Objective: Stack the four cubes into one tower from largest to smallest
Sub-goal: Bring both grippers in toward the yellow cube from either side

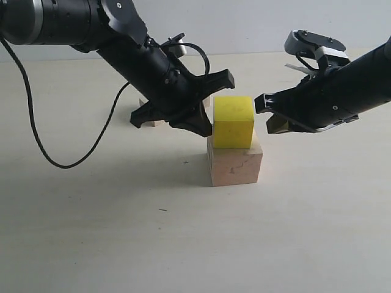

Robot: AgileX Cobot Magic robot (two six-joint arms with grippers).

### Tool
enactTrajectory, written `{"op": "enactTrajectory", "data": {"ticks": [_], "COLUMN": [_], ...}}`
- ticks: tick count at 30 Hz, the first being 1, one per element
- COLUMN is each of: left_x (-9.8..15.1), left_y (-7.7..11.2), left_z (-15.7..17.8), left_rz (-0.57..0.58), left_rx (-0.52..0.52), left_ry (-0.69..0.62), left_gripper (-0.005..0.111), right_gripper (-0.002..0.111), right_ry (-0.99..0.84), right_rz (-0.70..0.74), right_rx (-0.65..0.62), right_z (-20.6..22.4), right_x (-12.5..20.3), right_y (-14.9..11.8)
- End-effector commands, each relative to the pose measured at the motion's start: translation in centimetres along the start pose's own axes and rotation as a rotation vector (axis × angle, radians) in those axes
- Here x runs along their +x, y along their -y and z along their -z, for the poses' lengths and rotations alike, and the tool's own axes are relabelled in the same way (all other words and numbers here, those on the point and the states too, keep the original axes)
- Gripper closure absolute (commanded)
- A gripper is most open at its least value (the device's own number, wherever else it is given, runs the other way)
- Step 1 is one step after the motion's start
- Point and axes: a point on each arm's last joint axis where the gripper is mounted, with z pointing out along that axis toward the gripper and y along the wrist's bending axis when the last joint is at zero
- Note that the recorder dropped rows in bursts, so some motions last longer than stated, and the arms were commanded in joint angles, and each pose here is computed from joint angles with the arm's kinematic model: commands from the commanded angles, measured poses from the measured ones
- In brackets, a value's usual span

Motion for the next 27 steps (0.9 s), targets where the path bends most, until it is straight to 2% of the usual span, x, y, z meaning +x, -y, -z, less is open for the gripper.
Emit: {"op": "enactTrajectory", "data": {"ticks": [1, 8, 14, 21, 24, 27], "left_x": [0.2, 0.3, 0.2, 0.0, -0.1, -0.2], "left_y": [-0.1, 0.4, 0.2, -0.6, -1.2, -1.5], "left_z": [-0.1, 0.0, 0.0, 0.0, 0.5, 1.6], "left_rz": [0.007, 0.006, -0.01, -0.04, -0.058, -0.074], "left_rx": [0.006, 0.057, 0.043, -0.044, -0.128, -0.197], "left_ry": [-0.024, -0.032, -0.028, -0.013, 0.012, 0.037], "left_gripper": [0.104, 0.104, 0.104, 0.104, 0.104, 0.104], "right_gripper": [0.108, 0.108, 0.108, 0.108, 0.108, 0.108], "right_ry": [0.017, 0.018, 0.016, 0.012, 0.017, 0.016], "right_rz": [0.0, -0.002, 0.007, 0.029, 0.051, 0.011], "right_rx": [0.004, 0.003, 0.007, 0.016, 0.045, 0.053], "right_z": [0.1, 0.1, 0.1, 0.1, 0.1, 0.4], "right_x": [-0.4, -0.4, -0.3, -0.3, -0.4, -0.5], "right_y": [0.1, 0.1, 0.2, 0.3, 0.6, 1.6]}}
